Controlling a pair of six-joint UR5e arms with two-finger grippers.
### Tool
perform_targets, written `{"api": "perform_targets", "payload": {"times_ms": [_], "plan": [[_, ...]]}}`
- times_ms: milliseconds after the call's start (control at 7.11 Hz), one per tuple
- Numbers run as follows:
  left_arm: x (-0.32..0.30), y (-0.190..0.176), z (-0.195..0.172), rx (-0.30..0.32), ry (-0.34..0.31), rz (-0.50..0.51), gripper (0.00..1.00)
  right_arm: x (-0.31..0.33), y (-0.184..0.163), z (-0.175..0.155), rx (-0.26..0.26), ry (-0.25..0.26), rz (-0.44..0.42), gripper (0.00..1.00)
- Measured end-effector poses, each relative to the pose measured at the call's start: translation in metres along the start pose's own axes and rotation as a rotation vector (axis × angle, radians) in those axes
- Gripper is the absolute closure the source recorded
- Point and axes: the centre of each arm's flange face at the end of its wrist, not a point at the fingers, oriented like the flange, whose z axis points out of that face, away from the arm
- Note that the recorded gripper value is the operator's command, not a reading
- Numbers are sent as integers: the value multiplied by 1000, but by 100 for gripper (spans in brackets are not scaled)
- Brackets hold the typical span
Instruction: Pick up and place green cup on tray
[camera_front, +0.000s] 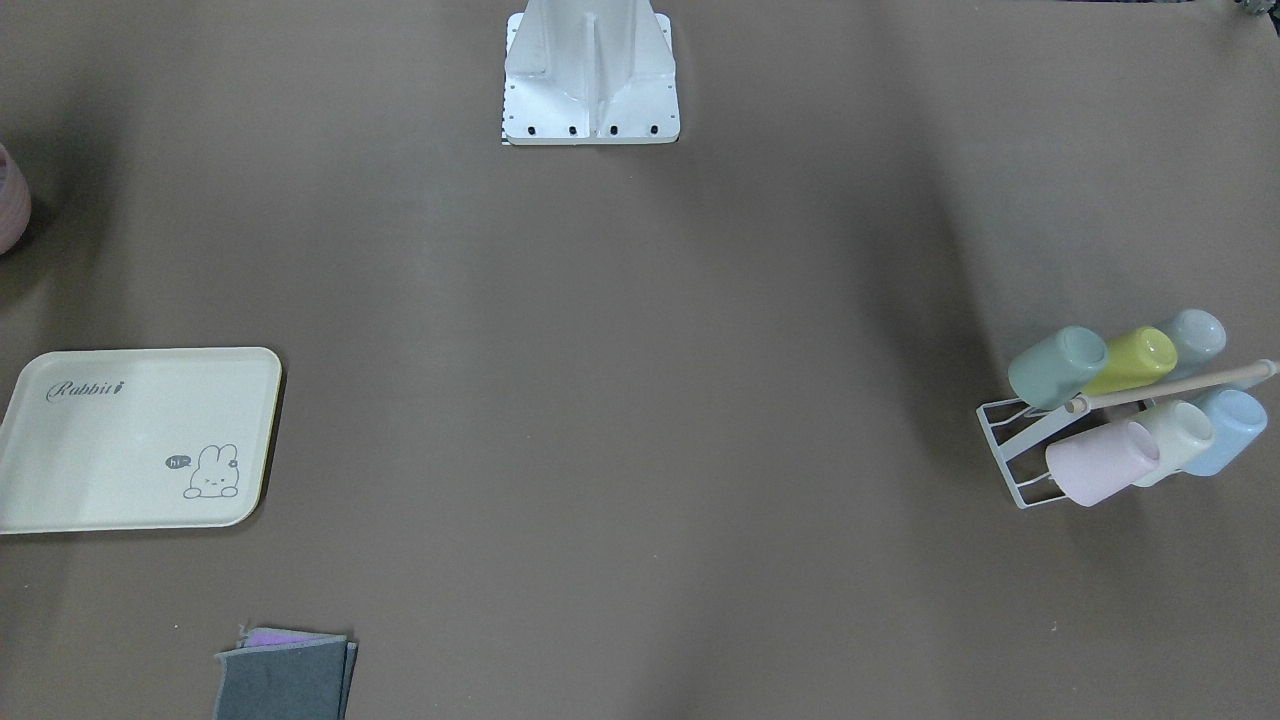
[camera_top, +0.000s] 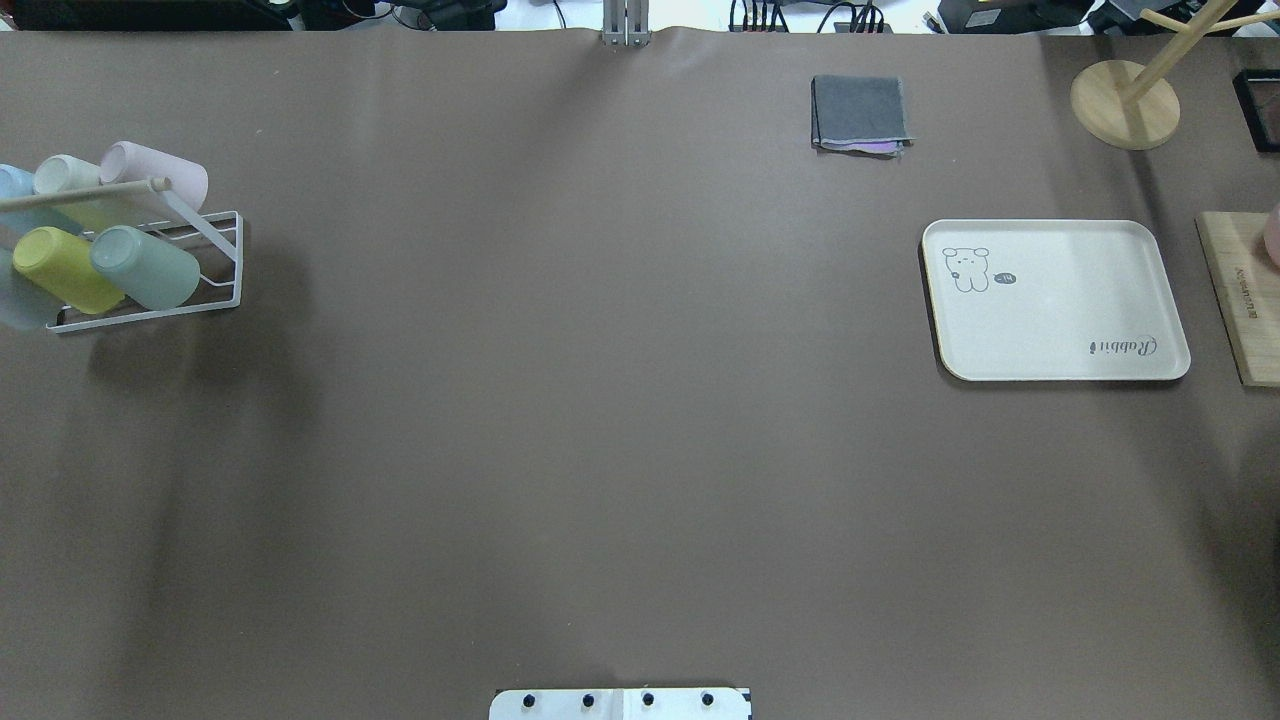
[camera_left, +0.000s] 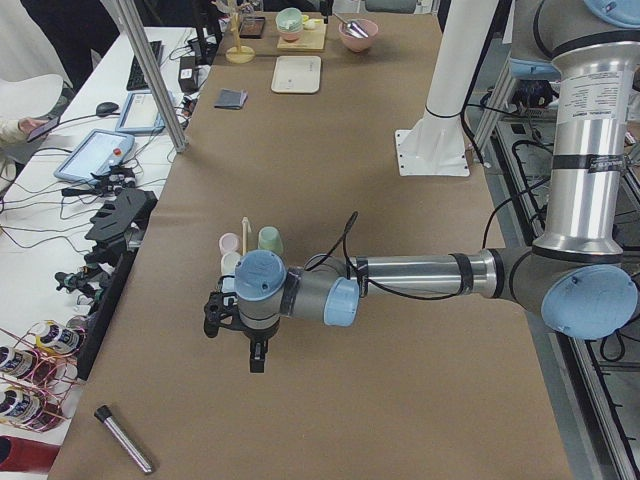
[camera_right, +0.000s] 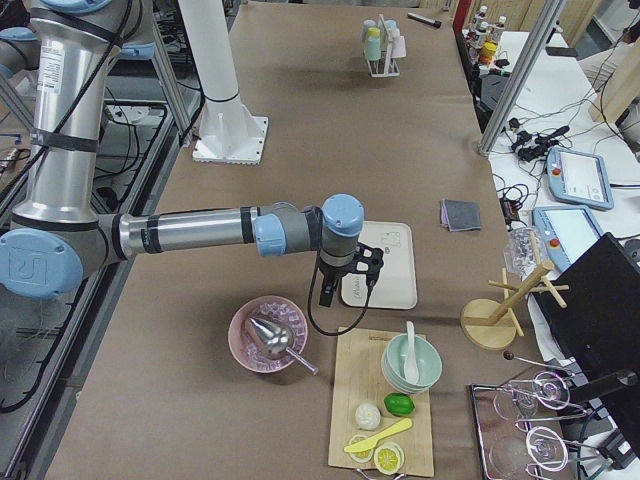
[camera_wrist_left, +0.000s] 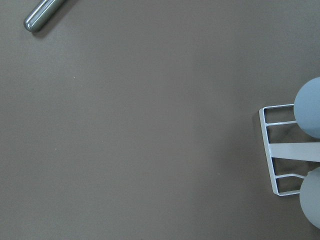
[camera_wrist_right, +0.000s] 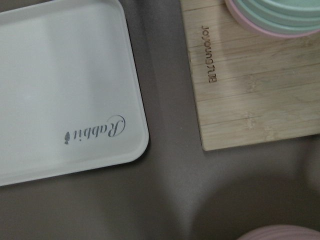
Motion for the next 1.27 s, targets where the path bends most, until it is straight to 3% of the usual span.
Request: {"api": "perform_targets", "payload": {"times_ms": [703, 844, 984, 1125, 1266], "plan": [[1, -1, -2, 4, -5, 3, 3, -60, -85, 61, -69, 36, -39, 2], [11, -3, -8, 11, -5, 17, 7, -69, -104, 73, -79, 44, -39, 2], [39, -7, -25, 17, -12, 43, 25, -77, -120, 84, -90, 52, -40, 3], [79, -7, -50, 5, -32, 62, 20, -80, -128, 91, -101, 58, -38, 3], [124, -6, -77, -17, -44, 77, 3, -80, -132, 98, -106, 61, -38, 3]]}}
